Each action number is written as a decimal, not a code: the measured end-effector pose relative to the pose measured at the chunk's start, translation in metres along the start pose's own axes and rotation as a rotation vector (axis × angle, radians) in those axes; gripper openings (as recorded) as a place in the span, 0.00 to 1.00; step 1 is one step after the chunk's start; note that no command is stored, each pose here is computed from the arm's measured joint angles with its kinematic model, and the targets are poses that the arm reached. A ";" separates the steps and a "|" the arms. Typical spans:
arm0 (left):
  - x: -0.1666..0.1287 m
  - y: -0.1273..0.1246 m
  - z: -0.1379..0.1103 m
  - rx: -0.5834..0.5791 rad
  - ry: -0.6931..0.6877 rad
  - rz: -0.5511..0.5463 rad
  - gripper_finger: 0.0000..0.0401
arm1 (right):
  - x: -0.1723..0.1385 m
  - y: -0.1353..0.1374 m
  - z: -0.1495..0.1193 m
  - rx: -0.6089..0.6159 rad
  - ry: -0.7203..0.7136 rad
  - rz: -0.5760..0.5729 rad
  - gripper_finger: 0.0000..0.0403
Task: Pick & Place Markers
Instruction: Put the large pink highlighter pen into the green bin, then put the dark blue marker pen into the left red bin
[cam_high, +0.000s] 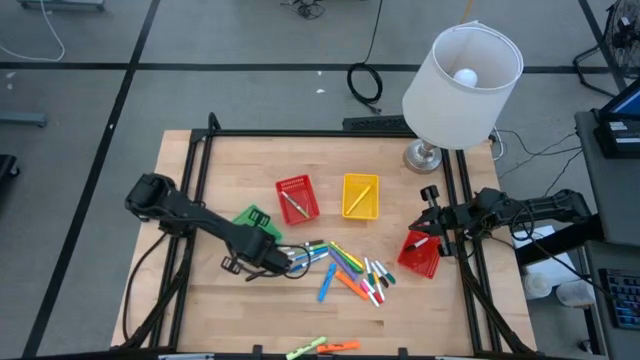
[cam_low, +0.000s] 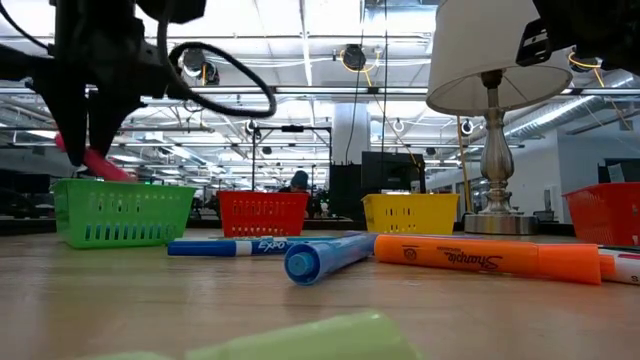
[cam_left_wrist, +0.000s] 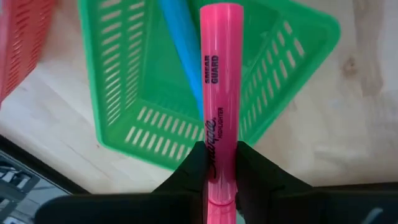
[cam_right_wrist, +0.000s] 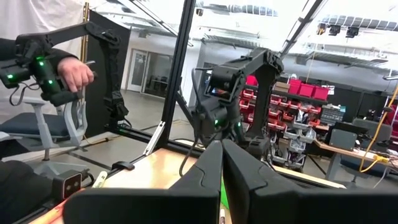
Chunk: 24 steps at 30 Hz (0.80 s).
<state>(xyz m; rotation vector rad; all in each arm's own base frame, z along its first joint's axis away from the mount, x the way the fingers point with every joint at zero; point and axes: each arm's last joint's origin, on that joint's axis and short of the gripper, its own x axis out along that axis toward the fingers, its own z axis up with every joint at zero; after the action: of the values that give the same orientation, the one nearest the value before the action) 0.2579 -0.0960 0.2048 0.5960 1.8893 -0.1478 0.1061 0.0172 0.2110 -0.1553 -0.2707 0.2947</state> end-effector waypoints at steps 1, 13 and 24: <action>0.002 0.001 0.001 0.007 0.005 -0.002 0.13 | 0.000 0.000 0.000 0.000 0.000 0.000 0.00; 0.007 0.009 0.004 0.006 0.026 -0.015 0.24 | 0.000 0.000 0.000 0.001 0.000 0.003 0.00; 0.006 0.010 0.004 -0.054 0.023 -0.014 0.43 | 0.000 0.000 0.000 0.008 0.000 0.003 0.00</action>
<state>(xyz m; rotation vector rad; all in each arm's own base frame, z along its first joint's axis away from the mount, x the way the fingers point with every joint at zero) 0.2641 -0.0869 0.2000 0.5503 1.9136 -0.0992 0.1060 0.0173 0.2110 -0.1476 -0.2697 0.2992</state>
